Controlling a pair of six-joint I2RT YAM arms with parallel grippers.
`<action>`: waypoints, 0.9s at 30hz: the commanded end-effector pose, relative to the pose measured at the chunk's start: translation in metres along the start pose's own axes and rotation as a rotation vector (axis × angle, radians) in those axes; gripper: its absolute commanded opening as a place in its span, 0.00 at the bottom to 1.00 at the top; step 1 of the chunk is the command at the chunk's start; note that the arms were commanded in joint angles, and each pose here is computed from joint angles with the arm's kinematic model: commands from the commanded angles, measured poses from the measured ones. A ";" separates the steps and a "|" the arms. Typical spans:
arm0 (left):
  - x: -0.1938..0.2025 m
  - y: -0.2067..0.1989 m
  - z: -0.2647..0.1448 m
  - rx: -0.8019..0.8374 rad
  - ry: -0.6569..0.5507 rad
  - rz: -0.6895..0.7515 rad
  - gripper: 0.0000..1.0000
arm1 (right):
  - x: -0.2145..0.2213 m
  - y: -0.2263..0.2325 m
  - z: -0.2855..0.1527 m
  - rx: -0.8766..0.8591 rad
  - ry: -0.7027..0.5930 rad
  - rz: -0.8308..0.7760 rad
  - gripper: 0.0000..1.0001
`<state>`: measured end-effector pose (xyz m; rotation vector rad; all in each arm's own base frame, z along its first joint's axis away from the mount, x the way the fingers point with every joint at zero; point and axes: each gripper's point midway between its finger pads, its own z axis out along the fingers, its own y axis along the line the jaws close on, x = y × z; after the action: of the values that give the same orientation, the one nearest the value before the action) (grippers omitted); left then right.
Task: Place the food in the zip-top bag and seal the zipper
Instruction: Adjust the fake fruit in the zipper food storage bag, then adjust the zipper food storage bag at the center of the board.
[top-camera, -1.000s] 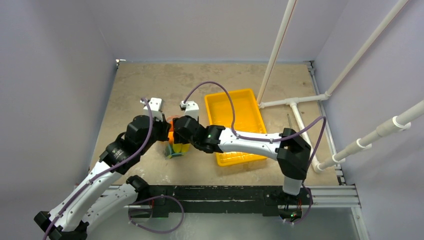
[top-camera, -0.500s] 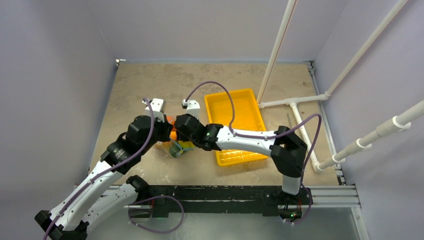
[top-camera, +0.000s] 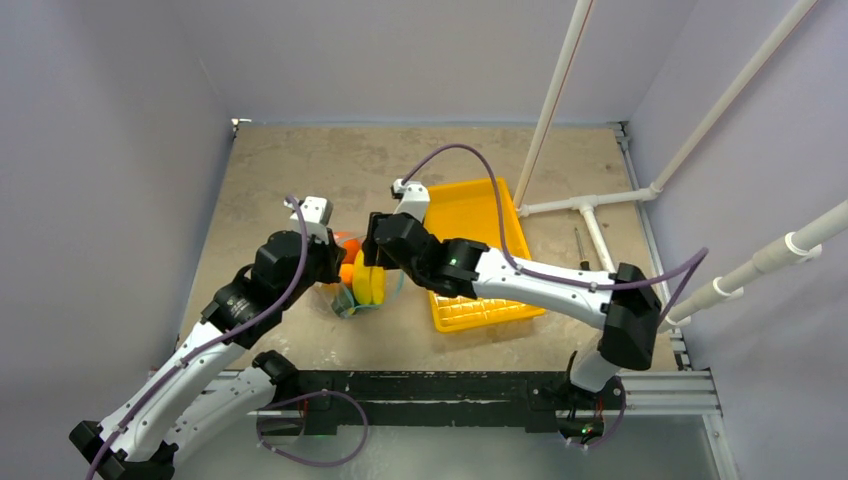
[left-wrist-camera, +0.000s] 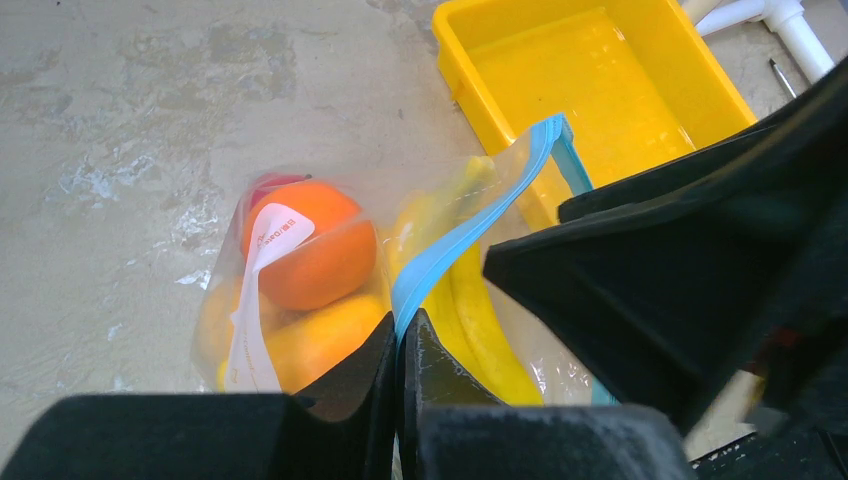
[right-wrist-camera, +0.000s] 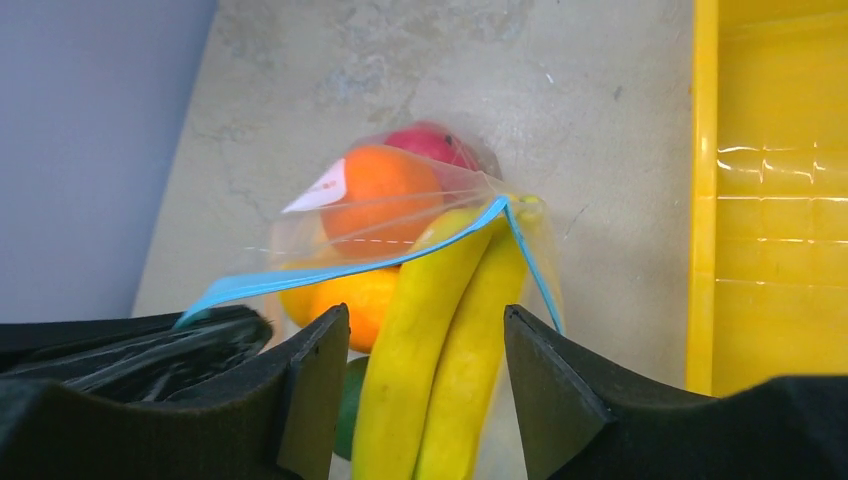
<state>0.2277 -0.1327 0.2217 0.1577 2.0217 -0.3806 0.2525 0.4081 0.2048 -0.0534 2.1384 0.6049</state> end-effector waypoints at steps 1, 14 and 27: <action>-0.011 -0.001 -0.001 0.004 -0.042 -0.011 0.00 | -0.025 -0.006 -0.025 0.003 -0.048 0.048 0.61; -0.011 -0.001 0.000 0.003 -0.040 -0.010 0.00 | 0.003 -0.033 -0.036 0.019 0.010 0.098 0.62; -0.009 -0.003 0.001 0.013 -0.032 -0.009 0.00 | 0.015 -0.005 -0.022 -0.111 0.037 0.105 0.43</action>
<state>0.2278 -0.1329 0.2212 0.1584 2.0236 -0.3800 0.2251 0.3772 0.1799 -0.0082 2.2109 0.6704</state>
